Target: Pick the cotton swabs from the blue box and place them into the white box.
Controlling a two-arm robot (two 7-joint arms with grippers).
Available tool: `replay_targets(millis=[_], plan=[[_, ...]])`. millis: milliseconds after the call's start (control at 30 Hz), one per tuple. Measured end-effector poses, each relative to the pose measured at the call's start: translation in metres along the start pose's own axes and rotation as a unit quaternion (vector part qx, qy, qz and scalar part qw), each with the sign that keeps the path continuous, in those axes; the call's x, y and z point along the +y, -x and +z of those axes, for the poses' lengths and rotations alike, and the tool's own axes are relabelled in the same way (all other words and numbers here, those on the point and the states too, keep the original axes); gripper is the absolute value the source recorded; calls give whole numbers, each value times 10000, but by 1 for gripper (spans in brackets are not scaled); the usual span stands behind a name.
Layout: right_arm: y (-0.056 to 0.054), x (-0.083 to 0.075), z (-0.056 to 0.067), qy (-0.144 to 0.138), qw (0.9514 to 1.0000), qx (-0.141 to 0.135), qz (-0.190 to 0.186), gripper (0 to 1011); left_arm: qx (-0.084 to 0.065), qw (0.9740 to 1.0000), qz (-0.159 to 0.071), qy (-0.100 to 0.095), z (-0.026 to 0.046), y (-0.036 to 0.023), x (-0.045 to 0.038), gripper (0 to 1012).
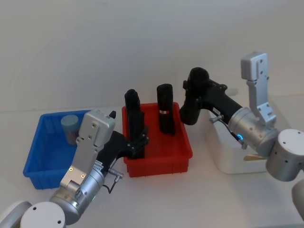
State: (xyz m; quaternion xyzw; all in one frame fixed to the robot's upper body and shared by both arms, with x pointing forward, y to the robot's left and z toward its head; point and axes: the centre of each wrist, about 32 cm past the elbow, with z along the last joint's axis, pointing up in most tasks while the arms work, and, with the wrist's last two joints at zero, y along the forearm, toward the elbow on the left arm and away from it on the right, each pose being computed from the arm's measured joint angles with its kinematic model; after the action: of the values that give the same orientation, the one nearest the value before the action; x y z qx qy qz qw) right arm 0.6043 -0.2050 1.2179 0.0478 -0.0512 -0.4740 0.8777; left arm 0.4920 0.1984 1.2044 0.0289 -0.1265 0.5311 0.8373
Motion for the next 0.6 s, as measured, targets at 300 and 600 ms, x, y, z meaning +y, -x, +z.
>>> replay_targets(millis=[300,600], plan=[[-21,-170,104,92,9979,-64,-638,379,0,10000,0,0,0,0,0,1004],[-121,-351,139,311,9914,-96,-1266,379,0,10000,0,0,0,0,0,1004]])
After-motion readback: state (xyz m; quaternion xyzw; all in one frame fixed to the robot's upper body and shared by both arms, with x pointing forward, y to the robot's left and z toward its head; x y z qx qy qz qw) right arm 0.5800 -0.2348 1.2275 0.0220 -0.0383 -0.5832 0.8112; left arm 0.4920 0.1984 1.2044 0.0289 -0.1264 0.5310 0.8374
